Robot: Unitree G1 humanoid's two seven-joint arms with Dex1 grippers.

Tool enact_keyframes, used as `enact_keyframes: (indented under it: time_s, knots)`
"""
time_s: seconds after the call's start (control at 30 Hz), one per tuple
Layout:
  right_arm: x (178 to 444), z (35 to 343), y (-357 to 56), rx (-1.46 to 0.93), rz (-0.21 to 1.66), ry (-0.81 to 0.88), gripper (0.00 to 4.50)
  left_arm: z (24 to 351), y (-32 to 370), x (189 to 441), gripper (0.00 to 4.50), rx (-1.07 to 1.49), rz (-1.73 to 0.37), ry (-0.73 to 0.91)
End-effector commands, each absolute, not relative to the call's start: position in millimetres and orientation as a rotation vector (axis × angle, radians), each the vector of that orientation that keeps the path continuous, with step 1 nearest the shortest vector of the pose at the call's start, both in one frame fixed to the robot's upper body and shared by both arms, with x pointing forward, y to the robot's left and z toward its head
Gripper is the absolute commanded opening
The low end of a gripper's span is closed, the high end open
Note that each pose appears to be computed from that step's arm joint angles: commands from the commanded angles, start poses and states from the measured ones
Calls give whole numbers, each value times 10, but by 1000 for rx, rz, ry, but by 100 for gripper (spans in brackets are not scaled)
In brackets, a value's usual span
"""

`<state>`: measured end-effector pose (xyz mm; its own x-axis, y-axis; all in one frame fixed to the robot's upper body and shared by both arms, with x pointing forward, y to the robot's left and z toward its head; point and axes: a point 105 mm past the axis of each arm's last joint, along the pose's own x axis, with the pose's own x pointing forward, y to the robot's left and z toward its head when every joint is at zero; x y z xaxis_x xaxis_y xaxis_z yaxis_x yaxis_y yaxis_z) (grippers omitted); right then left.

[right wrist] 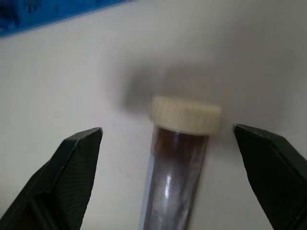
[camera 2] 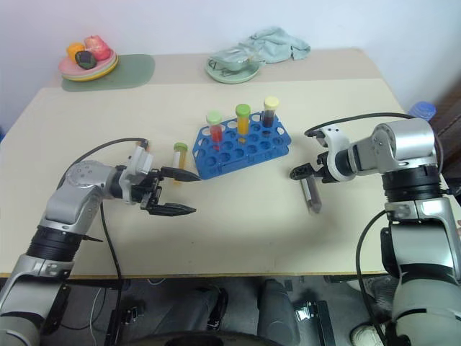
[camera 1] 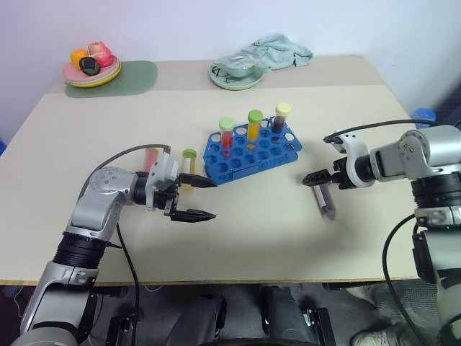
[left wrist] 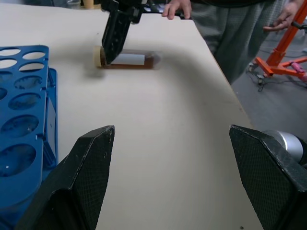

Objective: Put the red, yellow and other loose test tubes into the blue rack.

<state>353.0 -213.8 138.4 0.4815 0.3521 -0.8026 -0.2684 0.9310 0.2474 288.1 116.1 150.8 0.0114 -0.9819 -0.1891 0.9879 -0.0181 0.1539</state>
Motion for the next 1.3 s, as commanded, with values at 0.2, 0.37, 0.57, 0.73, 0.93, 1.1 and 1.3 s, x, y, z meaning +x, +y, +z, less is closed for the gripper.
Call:
enact_keyframes:
  time_s: [0.2,0.37,0.57,0.73,0.93,1.1,1.3]
  knots:
    - [3564,1170,-2107,-21,373,1065,357,1568,1147,2843,394,285,-1555,-12]
    - [3510,1058,-2084,-118,403,1083,126,1603,1155,2835,394,271,-1542,-24]
    - [3477,1116,-2003,-238,452,993,126,1676,1138,2810,394,249,-1545,-50]
    - [3403,1499,-1796,-300,551,780,126,1708,1162,2811,394,254,-1536,-49]
    - [3272,2171,-1393,-146,708,358,126,1710,1241,2820,394,249,-1508,-31]
    - [3296,2566,-1229,-59,734,-50,126,1703,1279,2844,394,240,-1490,-23]
    - [3582,2649,-1270,11,578,-291,126,1709,1301,2865,394,221,-1464,-23]
